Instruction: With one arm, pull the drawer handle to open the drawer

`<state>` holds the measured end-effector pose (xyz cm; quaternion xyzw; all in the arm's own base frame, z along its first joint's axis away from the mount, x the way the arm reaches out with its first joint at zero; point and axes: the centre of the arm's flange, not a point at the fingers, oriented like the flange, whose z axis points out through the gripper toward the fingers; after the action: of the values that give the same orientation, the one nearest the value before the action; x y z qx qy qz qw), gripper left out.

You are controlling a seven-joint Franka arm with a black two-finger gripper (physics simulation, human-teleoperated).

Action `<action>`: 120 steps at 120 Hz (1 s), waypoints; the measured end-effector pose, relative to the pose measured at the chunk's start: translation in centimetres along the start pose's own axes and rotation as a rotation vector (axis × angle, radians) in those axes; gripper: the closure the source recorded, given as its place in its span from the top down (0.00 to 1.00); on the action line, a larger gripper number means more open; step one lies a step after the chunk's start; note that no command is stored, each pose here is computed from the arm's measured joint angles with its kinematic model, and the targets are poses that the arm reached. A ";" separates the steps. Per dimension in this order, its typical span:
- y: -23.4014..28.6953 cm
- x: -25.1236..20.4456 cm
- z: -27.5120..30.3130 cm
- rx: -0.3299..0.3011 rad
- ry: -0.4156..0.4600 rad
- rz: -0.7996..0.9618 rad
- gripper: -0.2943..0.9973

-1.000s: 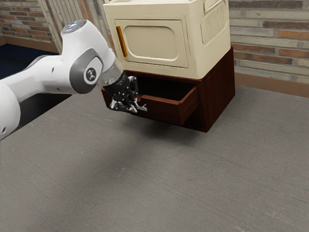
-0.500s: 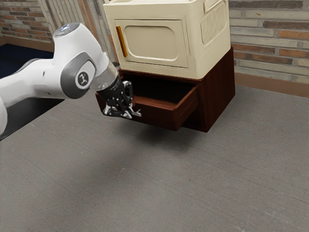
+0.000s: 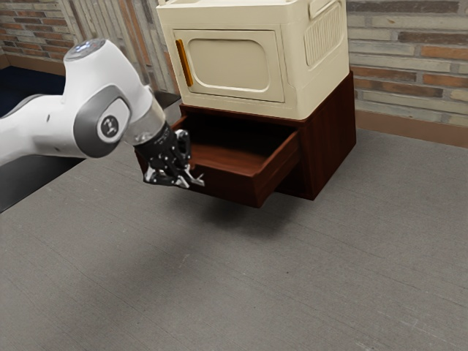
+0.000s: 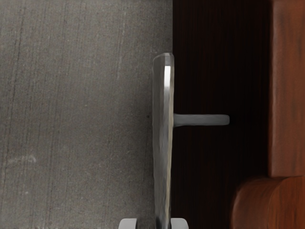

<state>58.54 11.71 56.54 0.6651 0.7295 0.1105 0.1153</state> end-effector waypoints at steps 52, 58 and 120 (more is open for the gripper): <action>-2.2 -0.1 -0.8 0.008 -0.004 -0.002 0.23; -2.4 -0.1 -0.9 0.008 -0.004 -0.004 0.23; -3.8 1.3 -3.1 -0.027 0.027 -0.017 0.33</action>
<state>53.84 12.65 58.26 0.6558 0.7350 0.1284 0.1152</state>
